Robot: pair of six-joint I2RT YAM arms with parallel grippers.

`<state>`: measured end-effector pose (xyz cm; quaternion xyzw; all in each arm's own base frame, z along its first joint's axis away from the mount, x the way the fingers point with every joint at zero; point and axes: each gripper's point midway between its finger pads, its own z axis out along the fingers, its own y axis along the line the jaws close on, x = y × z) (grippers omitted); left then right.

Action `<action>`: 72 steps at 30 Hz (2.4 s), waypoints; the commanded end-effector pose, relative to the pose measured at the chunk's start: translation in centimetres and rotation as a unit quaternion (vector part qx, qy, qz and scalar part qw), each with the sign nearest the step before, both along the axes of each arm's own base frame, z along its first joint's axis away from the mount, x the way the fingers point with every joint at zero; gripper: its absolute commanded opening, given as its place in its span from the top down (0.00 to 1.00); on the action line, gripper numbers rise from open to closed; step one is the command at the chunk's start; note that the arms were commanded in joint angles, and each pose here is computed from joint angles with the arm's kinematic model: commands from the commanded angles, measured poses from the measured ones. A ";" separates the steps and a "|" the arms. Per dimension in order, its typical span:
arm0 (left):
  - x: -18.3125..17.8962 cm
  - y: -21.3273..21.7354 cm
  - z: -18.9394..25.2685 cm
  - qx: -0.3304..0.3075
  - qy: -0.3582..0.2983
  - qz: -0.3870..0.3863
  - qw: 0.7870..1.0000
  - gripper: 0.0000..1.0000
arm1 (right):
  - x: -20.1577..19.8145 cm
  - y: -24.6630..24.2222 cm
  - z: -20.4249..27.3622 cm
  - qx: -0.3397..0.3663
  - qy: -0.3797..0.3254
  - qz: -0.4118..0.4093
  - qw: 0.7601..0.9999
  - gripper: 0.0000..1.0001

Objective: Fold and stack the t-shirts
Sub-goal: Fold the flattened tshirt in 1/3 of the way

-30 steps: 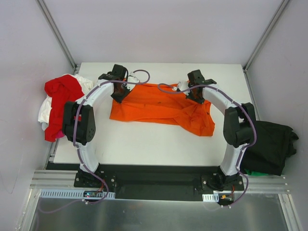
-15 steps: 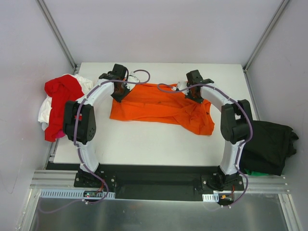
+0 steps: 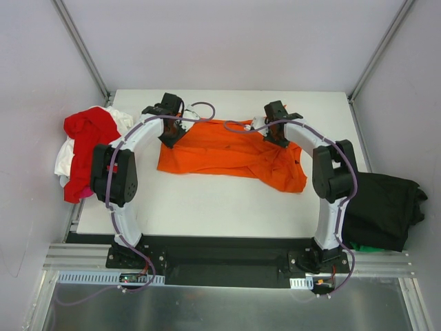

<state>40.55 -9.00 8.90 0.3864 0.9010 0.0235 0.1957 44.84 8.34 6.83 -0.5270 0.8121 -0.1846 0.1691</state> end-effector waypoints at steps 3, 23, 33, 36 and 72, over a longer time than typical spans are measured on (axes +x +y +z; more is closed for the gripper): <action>-0.8 0.7 -0.6 0.015 0.012 -0.005 1.000 1.00 | 1.9 1.6 3.8 0.003 -0.048 0.016 0.999 0.99; -0.6 0.2 -1.4 0.012 0.022 -0.003 1.000 1.00 | 4.3 3.1 5.3 -0.020 -0.072 0.028 0.997 0.99; 0.2 0.1 -1.2 0.014 0.015 -0.004 1.000 1.00 | 3.9 2.3 2.8 -0.042 -0.059 0.022 0.997 0.98; 0.9 0.2 -0.8 0.018 0.006 -0.002 1.000 1.00 | 3.7 1.9 2.5 -0.047 -0.058 0.019 0.997 0.90; 11.3 0.1 7.0 0.011 -0.180 0.103 0.978 0.18 | 8.5 -0.6 7.5 0.053 -0.189 -0.129 0.972 0.04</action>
